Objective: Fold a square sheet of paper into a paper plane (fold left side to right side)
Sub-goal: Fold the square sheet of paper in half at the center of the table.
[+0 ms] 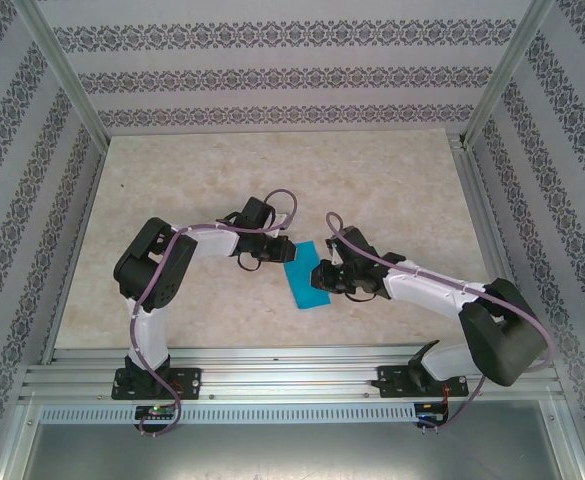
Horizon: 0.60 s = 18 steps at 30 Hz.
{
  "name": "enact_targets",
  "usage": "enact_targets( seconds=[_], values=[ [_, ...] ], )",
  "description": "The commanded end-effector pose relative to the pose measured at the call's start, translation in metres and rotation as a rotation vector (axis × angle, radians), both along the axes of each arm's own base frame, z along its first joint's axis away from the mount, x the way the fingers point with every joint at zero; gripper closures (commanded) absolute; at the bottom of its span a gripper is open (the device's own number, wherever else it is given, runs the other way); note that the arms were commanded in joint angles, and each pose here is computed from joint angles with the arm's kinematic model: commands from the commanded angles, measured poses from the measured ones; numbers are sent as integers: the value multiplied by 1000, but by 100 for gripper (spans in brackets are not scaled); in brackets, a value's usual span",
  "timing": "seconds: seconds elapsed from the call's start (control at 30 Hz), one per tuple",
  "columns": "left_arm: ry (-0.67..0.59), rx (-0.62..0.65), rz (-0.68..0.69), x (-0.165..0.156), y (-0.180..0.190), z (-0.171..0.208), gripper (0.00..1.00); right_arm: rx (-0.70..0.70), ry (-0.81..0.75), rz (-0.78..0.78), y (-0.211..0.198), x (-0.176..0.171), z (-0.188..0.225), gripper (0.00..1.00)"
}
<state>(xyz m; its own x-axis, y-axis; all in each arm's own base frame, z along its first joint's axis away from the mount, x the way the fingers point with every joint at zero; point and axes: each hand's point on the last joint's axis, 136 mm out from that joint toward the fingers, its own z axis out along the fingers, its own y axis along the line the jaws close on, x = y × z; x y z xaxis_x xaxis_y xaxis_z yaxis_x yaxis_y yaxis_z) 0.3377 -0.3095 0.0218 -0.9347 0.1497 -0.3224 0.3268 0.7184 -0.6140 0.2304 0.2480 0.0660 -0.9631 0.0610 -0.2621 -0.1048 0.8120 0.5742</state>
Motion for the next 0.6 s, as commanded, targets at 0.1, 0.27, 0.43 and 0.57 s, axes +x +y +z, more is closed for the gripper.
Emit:
enact_targets(
  seconds=[0.1,0.27,0.43,0.57],
  values=[
    [33,125,13,-14,22,-37,82,98,-61,70,53,6,13,87],
    [39,130,13,-15,22,-41,82,62,-32,122,78,3,-5,88],
    [36,131,14,-14,22,-40,83,-24,0,119,71,1,-25,88],
    [33,135,12,-14,21,-40,83,-76,35,124,63,-6,-38,87]
  ],
)
